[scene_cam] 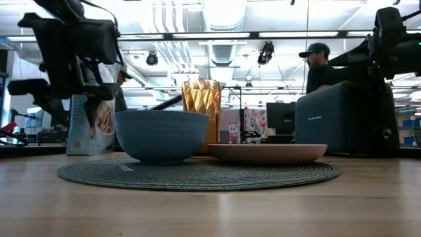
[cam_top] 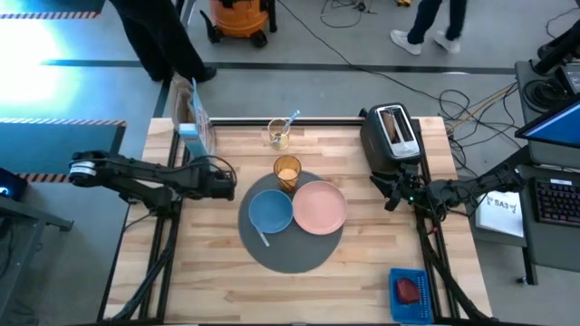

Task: Arrange a breakfast setting
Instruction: Pour the cereal into the blue bowl

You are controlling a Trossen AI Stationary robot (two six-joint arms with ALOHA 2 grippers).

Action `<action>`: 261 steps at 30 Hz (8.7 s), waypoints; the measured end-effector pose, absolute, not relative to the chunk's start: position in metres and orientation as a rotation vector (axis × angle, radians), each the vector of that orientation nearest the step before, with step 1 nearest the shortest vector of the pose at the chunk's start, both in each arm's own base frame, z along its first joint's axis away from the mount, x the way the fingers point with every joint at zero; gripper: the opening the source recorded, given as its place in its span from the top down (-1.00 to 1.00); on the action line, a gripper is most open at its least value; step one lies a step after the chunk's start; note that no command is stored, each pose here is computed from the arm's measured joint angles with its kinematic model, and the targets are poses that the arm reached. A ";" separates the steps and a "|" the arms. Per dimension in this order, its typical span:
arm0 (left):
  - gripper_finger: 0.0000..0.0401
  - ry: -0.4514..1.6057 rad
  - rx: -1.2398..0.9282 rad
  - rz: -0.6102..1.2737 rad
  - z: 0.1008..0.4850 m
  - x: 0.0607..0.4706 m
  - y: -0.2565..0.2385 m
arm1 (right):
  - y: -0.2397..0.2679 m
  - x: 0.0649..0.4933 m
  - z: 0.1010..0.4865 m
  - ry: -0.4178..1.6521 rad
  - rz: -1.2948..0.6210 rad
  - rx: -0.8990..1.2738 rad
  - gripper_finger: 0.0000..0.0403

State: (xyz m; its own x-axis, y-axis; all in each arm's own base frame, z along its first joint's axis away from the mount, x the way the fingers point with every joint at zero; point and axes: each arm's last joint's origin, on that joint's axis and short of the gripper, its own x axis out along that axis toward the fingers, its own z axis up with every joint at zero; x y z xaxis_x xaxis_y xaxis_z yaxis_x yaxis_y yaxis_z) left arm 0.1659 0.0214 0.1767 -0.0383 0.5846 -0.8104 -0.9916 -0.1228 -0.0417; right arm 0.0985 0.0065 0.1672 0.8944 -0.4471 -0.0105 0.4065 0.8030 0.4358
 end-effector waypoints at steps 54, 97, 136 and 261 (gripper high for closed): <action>-0.37 0.255 -0.342 1.858 0.091 0.161 0.061 | 0.006 0.099 0.167 -0.094 -0.458 0.445 0.39; 0.49 0.525 -0.564 1.581 0.183 0.165 0.004 | 0.006 0.099 0.167 -0.094 -0.458 0.445 0.39; 0.50 1.073 -0.758 1.248 0.269 0.169 -0.147 | 0.006 0.099 0.167 -0.095 -0.458 0.445 0.39; 0.50 1.659 -1.246 0.254 0.413 0.212 -0.104 | 0.006 0.099 0.167 -0.094 -0.458 0.445 0.39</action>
State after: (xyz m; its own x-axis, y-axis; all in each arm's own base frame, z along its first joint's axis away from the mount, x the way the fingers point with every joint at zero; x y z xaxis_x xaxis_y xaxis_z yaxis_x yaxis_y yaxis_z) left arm 0.2123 -0.1044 0.4125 0.0358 -0.6027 -0.7972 -0.8133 0.4460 -0.3737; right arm 0.0985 0.0065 0.1672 0.8945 -0.4470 -0.0105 0.4065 0.8032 0.4355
